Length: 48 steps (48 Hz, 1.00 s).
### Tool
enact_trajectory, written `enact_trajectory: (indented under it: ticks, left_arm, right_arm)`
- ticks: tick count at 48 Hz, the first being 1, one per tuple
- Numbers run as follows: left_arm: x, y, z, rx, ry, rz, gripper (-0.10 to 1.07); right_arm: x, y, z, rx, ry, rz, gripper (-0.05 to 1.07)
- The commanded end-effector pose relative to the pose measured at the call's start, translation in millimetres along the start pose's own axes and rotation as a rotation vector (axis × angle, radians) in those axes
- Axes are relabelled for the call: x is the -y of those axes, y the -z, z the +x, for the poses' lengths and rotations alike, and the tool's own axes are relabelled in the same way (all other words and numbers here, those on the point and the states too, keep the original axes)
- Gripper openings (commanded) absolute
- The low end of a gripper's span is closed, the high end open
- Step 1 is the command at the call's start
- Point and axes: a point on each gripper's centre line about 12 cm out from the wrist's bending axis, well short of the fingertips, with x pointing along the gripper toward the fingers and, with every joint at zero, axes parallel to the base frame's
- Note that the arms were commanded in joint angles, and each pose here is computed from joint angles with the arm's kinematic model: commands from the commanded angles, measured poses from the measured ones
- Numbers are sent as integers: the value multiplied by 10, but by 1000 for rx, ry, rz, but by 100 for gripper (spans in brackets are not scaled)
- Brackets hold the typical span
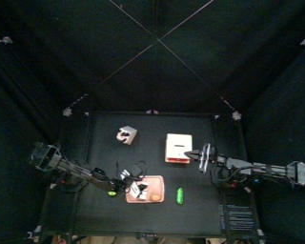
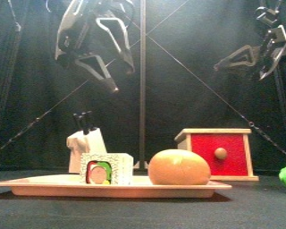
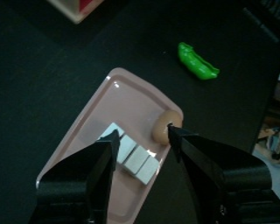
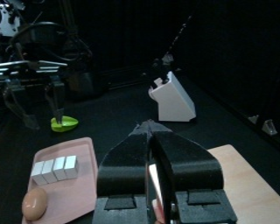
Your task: Grab sushi roll
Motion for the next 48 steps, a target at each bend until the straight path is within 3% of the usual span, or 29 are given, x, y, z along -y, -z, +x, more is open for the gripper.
enact_trajectory:
  ticks: [1,9,21,31,48]
  left_arm:
    - [27,-69,-18,-3,-19,-46,85]
    - [26,-104,14,-16,-70,-98,85]
    - [100,-99,146,-95,-191,-260,85]
    - [211,-56,290,-177,-216,-376,85]
    - [150,60,544,-222,-278,-430,87]
  right_arm:
    - [6,-73,29,19,4,1,1]
    - [13,-61,26,16,8,1,1]
    - [17,-46,25,11,9,0,1]
    - [27,-46,25,11,14,-5,1]
    - [52,-41,23,11,26,-6,1]
